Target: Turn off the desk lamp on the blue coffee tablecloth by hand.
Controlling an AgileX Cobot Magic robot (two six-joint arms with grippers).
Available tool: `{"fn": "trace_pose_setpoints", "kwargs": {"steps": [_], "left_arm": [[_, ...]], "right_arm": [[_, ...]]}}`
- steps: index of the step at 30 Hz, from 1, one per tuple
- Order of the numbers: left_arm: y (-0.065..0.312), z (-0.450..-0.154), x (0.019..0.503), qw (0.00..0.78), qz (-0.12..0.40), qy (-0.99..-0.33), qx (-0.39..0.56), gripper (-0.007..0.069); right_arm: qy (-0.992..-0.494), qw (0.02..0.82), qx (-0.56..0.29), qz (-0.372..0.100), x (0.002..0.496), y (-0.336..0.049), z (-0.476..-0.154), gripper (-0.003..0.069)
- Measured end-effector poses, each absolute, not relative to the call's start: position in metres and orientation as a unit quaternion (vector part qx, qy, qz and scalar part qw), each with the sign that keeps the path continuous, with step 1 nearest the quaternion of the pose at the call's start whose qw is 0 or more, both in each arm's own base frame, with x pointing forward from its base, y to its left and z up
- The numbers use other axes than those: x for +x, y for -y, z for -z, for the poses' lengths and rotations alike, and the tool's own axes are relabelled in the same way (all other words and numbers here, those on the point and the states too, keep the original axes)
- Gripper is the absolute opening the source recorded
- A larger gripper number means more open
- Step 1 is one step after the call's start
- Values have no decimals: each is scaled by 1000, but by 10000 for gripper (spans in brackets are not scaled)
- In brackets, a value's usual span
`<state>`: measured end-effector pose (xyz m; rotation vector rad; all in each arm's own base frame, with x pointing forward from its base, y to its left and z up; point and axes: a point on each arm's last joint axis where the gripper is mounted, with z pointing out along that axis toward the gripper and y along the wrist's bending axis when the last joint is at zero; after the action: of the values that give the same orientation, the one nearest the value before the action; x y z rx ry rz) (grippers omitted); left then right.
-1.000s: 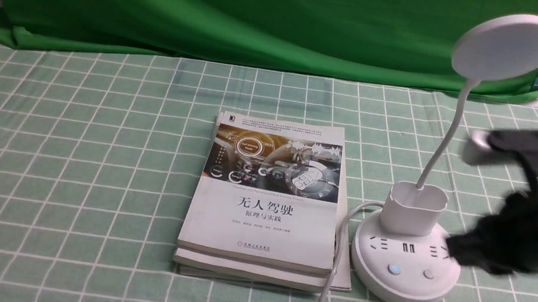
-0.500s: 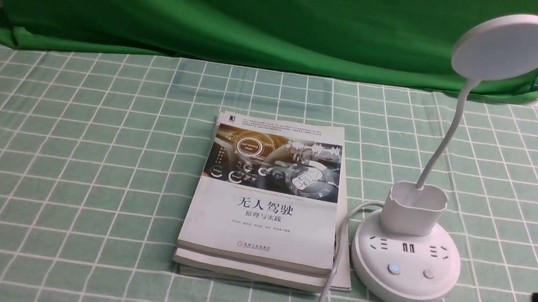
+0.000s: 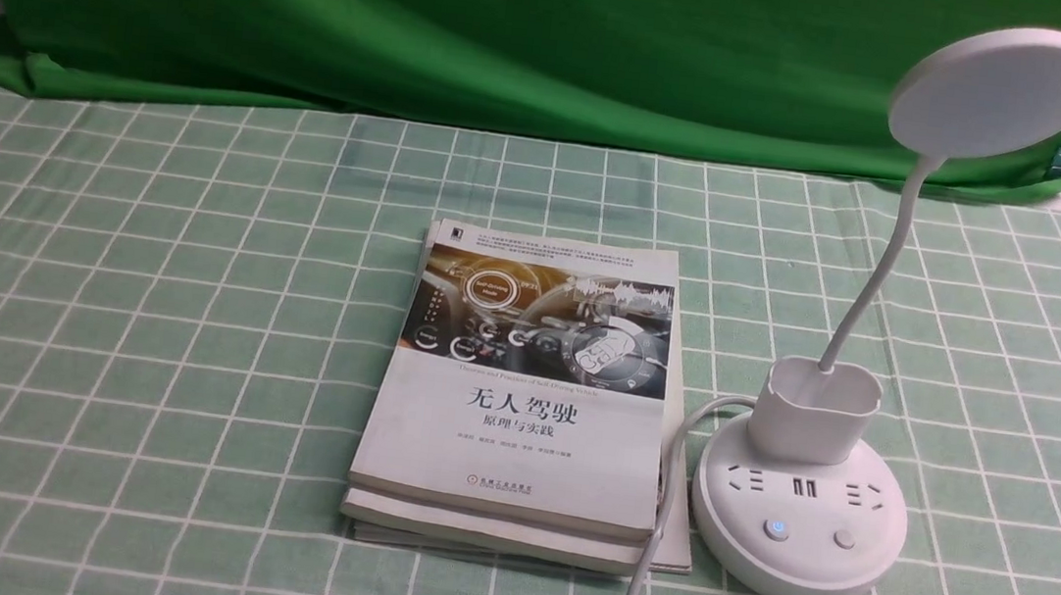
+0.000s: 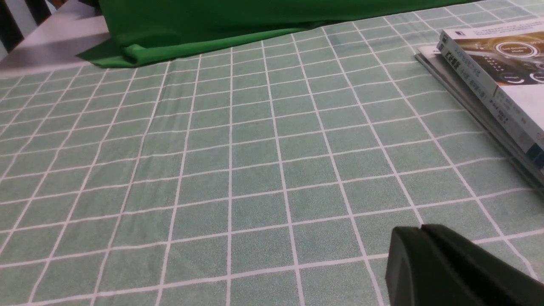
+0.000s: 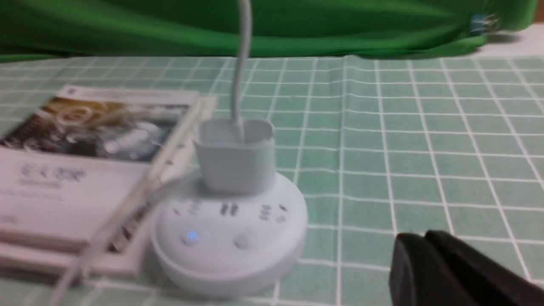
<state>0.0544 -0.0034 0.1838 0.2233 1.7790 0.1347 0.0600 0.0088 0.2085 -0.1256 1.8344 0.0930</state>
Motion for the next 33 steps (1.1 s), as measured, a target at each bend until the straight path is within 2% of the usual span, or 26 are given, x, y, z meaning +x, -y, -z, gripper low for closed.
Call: {"fn": "trace_pose_setpoints", "kwargs": {"steps": [2,7,33], "left_arm": [[3,-184,54,622,-59,-774,97,0],[3,-184,54,622,-59,-774,97,0],[3,-184,54,622,-59,-774,97,0]], "right_arm": [[-784,617,-60,-30,56,-8,-194,31],[-778,624,-65,-24,54,-7,-184,31],[-767,638,-65,-22,55,-7,-187,76]]}}
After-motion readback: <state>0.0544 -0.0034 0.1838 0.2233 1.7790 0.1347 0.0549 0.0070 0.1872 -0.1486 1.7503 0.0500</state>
